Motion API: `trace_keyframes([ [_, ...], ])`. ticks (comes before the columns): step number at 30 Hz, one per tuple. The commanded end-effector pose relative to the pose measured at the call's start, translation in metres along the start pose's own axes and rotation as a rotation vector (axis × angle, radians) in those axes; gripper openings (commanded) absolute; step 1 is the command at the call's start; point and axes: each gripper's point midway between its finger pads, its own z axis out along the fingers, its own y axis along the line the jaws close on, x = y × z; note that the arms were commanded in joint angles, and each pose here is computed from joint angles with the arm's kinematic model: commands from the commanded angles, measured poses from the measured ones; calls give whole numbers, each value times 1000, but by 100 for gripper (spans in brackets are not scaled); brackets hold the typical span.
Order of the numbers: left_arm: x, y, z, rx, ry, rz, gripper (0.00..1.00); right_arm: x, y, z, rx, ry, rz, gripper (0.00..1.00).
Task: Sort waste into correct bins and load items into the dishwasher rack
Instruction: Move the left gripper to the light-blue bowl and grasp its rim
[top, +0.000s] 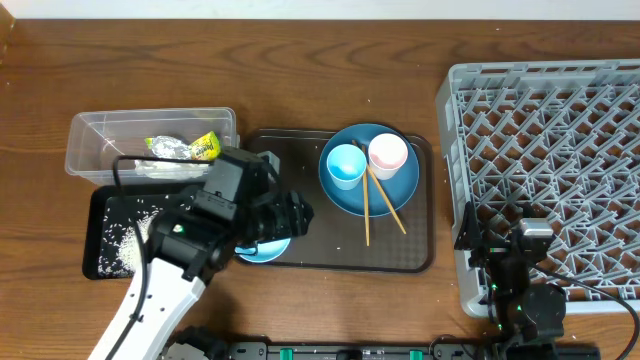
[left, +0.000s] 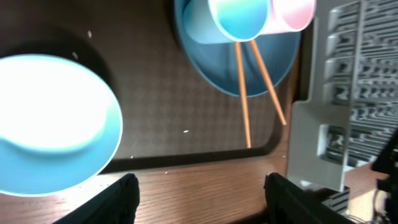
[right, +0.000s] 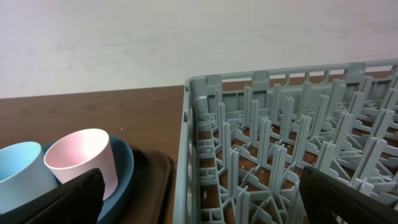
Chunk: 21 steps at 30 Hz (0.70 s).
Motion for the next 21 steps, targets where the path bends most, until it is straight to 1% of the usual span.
trace_keyframes([
  [1, 2, 10, 11, -80, 4, -8, 67, 1, 0, 0, -2, 4, -4, 99],
  [5, 5, 5, 28, -89, 44, 8, 67, 1, 0, 0, -2, 4, -4, 99],
  [9, 6, -3, 46, -89, 66, -22, 67, 1, 0, 0, -2, 4, -4, 99],
  [14, 11, -10, 61, -86, 89, 18, 67, 1, 0, 0, -2, 4, -4, 99],
  [18, 3, -7, 63, -114, 51, 77, 67, 1, 0, 0, -2, 4, -4, 99],
  [21, -7, 3, 62, -174, 3, 141, 66, 1, 0, 0, -2, 4, -4, 99],
])
